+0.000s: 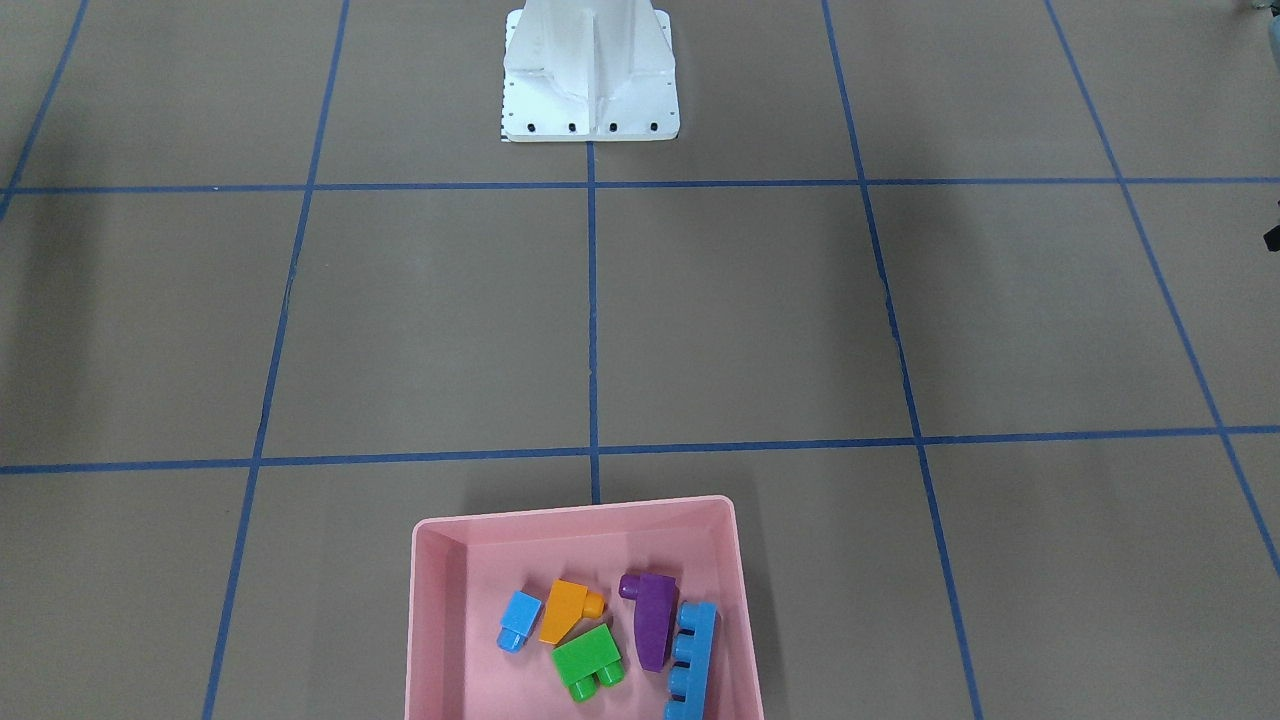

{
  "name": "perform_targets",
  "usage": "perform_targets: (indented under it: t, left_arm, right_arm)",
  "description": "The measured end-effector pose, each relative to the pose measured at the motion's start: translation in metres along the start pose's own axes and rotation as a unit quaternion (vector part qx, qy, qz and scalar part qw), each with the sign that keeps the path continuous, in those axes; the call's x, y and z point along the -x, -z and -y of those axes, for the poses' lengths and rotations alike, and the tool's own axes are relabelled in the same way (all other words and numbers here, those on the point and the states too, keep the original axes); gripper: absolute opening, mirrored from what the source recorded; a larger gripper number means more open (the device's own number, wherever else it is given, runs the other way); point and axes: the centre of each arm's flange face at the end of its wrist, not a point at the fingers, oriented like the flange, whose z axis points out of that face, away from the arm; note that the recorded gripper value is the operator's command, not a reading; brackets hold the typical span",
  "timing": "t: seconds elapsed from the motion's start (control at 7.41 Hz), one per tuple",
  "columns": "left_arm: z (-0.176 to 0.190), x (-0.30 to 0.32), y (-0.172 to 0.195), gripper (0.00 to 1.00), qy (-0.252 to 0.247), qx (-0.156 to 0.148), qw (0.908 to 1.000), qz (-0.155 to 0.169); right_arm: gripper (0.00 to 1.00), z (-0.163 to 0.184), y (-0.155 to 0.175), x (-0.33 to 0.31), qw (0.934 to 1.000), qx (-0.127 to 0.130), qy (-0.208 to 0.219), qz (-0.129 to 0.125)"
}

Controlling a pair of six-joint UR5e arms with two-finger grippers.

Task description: Put all blocks into box

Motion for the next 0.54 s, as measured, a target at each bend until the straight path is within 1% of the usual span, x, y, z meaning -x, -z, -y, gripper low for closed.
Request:
perform_targets:
  t: [0.54]
  left_arm:
    - [0.004,0.004,-0.004,1.00,0.003,0.003,1.0000,0.001]
  right_arm:
    - [1.00,-0.004,-0.003,-0.014,0.9986,0.005,-0.004,-0.052]
